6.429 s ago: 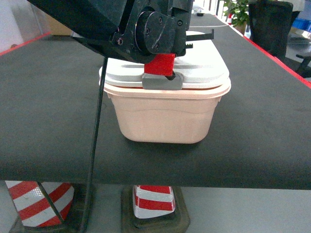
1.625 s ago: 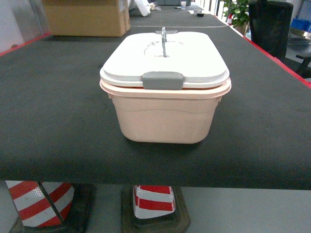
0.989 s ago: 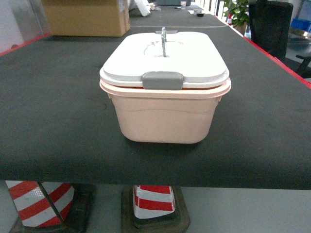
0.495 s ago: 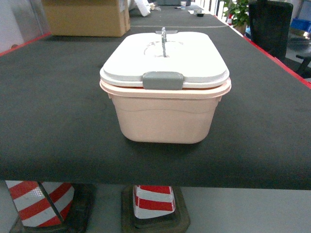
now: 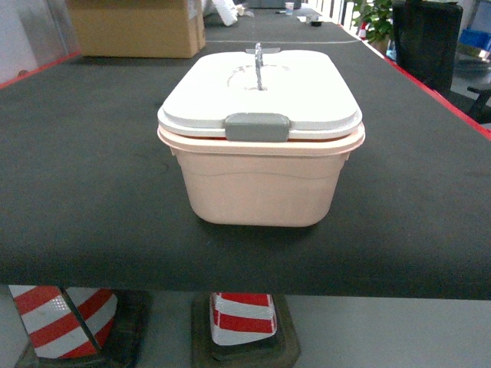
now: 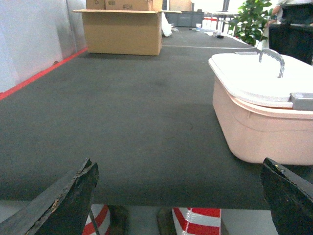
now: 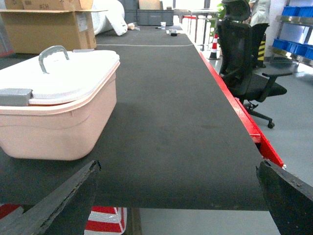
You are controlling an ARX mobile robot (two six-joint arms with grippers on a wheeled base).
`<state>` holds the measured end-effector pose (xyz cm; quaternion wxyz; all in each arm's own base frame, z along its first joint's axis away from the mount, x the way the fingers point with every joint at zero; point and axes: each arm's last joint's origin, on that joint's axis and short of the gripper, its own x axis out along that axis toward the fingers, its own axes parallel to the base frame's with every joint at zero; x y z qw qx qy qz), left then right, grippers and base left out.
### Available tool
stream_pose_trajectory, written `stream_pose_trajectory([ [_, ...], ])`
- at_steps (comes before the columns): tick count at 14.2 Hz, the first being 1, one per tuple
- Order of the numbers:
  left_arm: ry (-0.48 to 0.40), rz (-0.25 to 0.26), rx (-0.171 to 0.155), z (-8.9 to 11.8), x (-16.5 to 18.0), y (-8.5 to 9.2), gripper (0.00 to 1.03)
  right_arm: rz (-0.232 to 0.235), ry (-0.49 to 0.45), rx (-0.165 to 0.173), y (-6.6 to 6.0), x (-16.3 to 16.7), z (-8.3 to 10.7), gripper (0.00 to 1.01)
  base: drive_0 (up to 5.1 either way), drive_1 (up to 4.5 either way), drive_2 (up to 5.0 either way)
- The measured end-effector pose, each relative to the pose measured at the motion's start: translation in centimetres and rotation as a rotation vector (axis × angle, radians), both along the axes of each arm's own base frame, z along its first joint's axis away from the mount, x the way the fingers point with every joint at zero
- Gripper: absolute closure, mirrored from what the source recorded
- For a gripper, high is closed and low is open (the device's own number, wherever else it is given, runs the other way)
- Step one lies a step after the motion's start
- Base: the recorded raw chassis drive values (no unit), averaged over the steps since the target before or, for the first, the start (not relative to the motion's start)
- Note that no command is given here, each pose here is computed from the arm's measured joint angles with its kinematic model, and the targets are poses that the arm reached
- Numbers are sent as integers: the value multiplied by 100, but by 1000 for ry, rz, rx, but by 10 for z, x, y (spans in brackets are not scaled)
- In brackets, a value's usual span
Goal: Pick capacitor and pack into box
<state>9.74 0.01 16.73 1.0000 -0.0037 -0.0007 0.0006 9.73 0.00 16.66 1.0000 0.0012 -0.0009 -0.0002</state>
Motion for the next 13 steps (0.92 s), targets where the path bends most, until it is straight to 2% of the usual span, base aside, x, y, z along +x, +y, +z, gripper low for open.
stream_pose_trajectory([
  [13,0,0,0,0,0,0,5,0,0,0,0,0,0,3,0,0,0],
])
